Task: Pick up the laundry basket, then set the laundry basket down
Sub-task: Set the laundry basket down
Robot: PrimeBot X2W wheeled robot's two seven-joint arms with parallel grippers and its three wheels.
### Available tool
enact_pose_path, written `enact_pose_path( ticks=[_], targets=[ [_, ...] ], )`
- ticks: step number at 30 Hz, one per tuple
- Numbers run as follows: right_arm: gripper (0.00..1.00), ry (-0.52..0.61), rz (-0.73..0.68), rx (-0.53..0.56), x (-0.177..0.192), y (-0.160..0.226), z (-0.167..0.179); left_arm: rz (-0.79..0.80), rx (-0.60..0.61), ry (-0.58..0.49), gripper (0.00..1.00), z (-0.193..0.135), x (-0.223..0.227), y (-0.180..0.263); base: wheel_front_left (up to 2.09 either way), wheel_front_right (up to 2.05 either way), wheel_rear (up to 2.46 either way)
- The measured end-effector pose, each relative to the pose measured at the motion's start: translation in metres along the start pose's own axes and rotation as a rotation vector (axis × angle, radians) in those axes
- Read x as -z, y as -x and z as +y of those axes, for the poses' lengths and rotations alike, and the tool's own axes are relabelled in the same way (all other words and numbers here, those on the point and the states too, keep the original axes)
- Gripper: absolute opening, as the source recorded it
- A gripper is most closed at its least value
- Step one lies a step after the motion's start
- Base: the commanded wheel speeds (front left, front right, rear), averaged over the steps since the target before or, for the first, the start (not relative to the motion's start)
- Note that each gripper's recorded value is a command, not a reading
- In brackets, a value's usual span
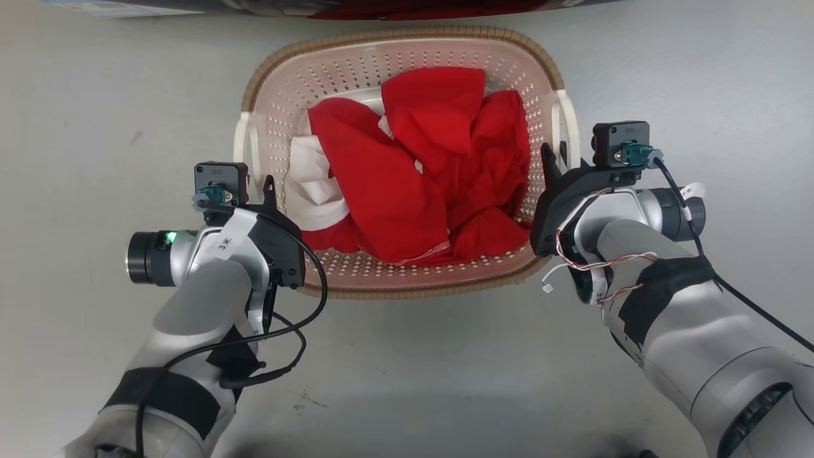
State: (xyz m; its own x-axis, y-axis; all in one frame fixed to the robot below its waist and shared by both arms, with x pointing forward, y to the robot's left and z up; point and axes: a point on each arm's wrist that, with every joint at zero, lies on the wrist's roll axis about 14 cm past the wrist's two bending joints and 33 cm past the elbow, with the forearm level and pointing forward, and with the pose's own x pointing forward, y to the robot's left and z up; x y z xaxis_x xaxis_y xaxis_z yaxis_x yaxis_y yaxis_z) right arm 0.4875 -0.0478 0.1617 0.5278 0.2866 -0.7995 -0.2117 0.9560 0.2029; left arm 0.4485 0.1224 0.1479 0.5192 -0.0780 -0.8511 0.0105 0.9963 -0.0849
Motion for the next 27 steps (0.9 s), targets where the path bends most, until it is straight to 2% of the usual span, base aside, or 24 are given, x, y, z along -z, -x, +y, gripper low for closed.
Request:
enact_pose_path(
  ticks=[2,3,4,5,6,7,8,27],
  targets=[
    [0.43,0.002,0.000,-0.005,0.000,0.000,0.002,-0.003,0.001,0.001,0.54,-0.001,-0.001,0.000,0.00,0.00,0.00],
    [0.49,0.003,-0.001,-0.009,0.000,0.000,0.003,-0.003,-0.001,0.002,0.68,0.000,-0.001,0.000,0.00,0.00,0.00],
    [0.67,0.003,-0.002,-0.010,0.000,0.000,0.003,-0.004,0.001,0.002,0.76,-0.001,-0.002,0.000,0.00,0.00,0.00],
    [0.77,0.004,-0.004,-0.011,-0.001,0.000,0.004,-0.005,0.001,0.002,0.87,-0.002,-0.002,0.000,0.00,0.00,0.00],
    [0.91,0.004,-0.006,-0.012,-0.001,0.000,0.004,-0.006,0.003,0.002,0.93,-0.002,-0.003,0.000,0.00,0.00,0.00],
    [1.00,0.003,-0.007,-0.013,-0.002,0.001,0.005,-0.008,0.004,0.003,0.98,-0.003,-0.003,0.000,0.00,0.00,0.00],
    [1.00,0.003,-0.008,-0.013,-0.003,0.001,0.005,-0.012,0.003,0.002,1.00,-0.003,-0.004,0.000,0.00,0.00,0.00],
    [1.00,0.023,-0.089,0.031,-0.037,0.029,-0.002,-0.091,-0.001,0.002,1.00,-0.004,-0.032,0.026,0.00,0.00,0.00]
  ],
)
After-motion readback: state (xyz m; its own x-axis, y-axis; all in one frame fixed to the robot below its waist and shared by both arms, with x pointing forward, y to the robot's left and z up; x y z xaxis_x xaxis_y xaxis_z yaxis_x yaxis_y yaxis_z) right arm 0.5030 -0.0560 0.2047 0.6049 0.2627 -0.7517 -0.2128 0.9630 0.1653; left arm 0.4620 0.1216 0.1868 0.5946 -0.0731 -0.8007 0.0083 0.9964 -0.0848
